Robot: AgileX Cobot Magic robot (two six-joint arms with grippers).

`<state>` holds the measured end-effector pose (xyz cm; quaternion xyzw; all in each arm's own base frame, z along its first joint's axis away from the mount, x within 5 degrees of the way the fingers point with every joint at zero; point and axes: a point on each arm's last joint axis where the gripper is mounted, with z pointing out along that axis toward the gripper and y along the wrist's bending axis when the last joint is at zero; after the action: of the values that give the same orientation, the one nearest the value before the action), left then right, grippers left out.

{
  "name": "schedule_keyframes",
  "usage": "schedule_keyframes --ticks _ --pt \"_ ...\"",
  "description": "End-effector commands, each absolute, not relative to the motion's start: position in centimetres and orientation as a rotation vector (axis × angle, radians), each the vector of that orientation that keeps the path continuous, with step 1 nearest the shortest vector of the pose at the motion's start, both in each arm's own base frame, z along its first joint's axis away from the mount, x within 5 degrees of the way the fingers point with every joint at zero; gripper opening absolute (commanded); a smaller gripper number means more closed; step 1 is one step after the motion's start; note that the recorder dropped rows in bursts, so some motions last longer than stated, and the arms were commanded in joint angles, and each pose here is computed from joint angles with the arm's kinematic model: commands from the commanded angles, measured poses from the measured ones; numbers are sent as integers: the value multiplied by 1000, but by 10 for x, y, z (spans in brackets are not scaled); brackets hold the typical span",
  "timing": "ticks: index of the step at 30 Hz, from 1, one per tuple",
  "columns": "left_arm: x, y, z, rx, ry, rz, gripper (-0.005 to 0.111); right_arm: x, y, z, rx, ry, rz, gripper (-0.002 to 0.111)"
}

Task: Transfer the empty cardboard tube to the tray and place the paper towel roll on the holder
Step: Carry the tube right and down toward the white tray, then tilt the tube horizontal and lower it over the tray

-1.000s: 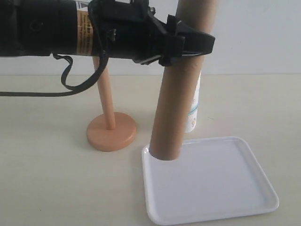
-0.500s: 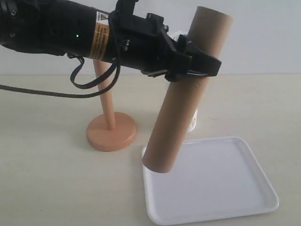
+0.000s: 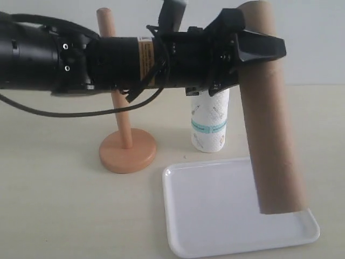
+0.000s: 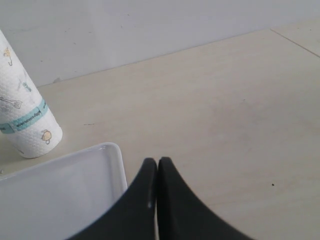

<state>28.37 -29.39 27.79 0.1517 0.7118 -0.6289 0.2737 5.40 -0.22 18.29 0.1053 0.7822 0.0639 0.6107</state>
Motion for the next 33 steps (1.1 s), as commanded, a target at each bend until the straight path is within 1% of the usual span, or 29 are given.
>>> schedule_keyframes --ticks 1,3,5,7,10,14,17,19,24,30,33 --pt "284 -276 258 45 1751 -1781 4 54 -3 184 241 1794 136 0" --pt "280 -266 250 -91 1643 -1792 4 54 -3 184 241 1794 136 0" --pt "275 -257 235 -209 1598 -1730 4 54 -3 184 241 1794 136 0" --pt "270 -252 222 -289 1607 -1649 4 54 -3 184 241 1794 136 0" --pt "261 -251 211 -331 1626 -1574 4 54 -3 184 241 1794 136 0" --pt "253 -258 200 -366 1671 -1560 4 54 -3 184 241 1794 136 0" --pt "248 -267 182 -325 1760 -1493 4 54 -3 184 241 1794 136 0" --pt "247 -270 166 -369 1799 -1465 4 54 -3 184 241 1794 136 0" --pt "247 -272 144 -502 1707 -1443 4 54 -3 185 239 1785 137 0" --pt "237 -280 128 -462 1703 -1333 4 54 -3 184 240 1792 136 0" --pt "234 -284 129 -327 1693 -1294 4 54 -3 184 240 1792 136 0"
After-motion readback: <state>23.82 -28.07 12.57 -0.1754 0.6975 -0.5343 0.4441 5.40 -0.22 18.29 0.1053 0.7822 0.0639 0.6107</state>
